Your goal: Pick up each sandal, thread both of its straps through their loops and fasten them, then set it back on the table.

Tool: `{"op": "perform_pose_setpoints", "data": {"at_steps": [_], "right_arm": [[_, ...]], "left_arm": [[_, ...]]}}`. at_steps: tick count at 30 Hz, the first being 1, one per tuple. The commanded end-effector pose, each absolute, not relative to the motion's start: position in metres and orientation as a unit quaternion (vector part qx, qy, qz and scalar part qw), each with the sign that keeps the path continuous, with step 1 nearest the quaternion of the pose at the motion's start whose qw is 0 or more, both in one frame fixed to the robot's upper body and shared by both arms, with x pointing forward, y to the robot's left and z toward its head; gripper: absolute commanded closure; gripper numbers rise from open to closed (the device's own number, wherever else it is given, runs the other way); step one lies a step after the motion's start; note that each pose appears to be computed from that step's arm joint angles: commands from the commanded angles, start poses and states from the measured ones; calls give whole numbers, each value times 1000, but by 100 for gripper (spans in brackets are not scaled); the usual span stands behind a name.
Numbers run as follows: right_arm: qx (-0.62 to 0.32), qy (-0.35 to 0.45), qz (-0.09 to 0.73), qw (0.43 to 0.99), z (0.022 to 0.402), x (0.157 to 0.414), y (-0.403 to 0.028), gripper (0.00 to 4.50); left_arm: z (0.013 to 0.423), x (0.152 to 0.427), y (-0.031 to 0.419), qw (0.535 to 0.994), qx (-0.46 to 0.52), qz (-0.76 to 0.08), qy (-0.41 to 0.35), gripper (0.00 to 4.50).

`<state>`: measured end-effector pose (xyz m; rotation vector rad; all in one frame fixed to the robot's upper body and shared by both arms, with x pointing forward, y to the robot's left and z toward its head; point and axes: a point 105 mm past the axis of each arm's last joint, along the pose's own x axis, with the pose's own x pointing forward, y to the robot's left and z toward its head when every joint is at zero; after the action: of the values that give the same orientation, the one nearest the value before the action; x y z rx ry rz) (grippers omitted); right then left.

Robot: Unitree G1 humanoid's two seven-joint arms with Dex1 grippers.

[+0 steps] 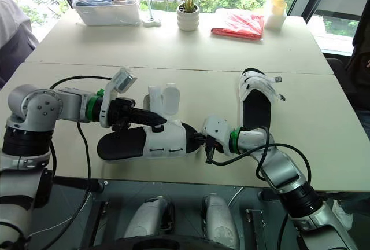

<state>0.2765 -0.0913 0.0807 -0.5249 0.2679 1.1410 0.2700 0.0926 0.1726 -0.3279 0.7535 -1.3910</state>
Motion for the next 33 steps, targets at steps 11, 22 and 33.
{"op": "perform_pose_setpoints", "data": {"at_steps": [11, 22, 33], "right_arm": [[-249, 193, 517, 796, 51, 269, -105, 450], [-251, 191, 518, 795, 53, 271, -105, 450], [-248, 192, 517, 797, 52, 270, -105, 450]], "left_arm": [[153, 257, 91, 692, -121, -624, 342, 438], [143, 262, 101, 702, -116, -615, 340, 438], [134, 253, 98, 694, -100, -628, 338, 438]]}}
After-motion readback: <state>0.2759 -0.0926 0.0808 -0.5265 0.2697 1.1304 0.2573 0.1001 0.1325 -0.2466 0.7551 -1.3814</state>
